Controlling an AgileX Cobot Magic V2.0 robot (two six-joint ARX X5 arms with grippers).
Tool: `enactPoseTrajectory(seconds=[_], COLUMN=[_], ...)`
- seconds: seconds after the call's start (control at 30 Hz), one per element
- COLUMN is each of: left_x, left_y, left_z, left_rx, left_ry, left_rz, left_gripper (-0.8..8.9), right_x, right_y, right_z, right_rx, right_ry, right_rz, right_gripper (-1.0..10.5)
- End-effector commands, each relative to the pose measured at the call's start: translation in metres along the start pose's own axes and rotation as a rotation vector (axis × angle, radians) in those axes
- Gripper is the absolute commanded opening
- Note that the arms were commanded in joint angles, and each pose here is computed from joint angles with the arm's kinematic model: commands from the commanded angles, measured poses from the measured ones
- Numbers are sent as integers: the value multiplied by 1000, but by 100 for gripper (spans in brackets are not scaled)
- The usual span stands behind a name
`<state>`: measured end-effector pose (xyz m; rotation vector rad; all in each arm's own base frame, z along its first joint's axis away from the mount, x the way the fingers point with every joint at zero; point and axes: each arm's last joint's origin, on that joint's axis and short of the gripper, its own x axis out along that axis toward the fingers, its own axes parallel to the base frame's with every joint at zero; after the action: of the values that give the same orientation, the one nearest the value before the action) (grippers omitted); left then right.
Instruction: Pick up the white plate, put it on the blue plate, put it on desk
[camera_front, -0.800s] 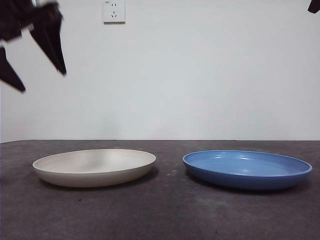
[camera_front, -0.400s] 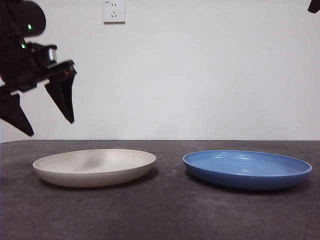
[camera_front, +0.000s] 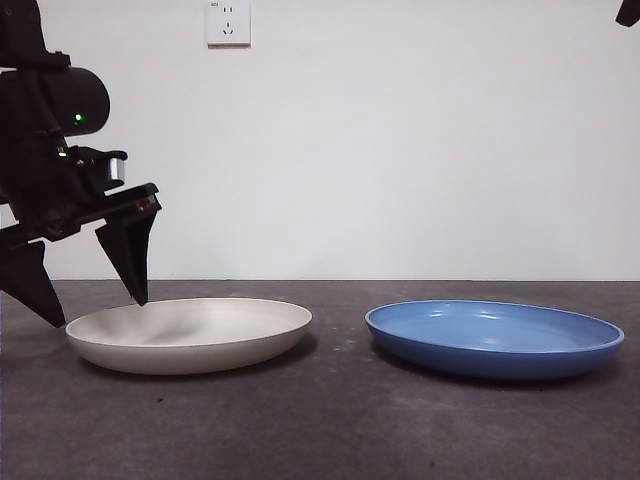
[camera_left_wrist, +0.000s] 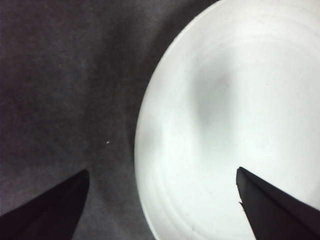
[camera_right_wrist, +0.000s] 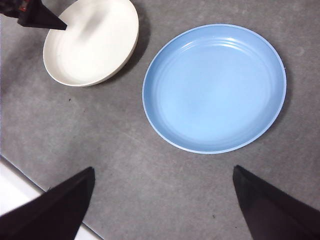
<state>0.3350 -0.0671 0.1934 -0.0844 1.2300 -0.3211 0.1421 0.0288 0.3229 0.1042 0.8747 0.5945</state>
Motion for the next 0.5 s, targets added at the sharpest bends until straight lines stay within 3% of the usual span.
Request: enactPoseTrajectory(seconds=[0.03, 0.2, 0.4, 0.5], left_x=[6, 15, 17, 17], left_y=[-1, 1, 1, 1], left_z=[7, 6, 6, 5], left_rx=[27, 22, 20, 19], left_ry=[-10, 16, 22, 25], left_rz=[1, 2, 2, 3], left_gripper=[461, 450, 362, 246], right_x=[-3, -3, -3, -3], right_y=[2, 2, 2, 2], right_z=[5, 5, 6, 6], right_rx=[-14, -14, -15, -16], right_ry=[-24, -24, -26, -28], right_rz=[3, 3, 2, 2], right_gripper=[443, 443, 443, 442])
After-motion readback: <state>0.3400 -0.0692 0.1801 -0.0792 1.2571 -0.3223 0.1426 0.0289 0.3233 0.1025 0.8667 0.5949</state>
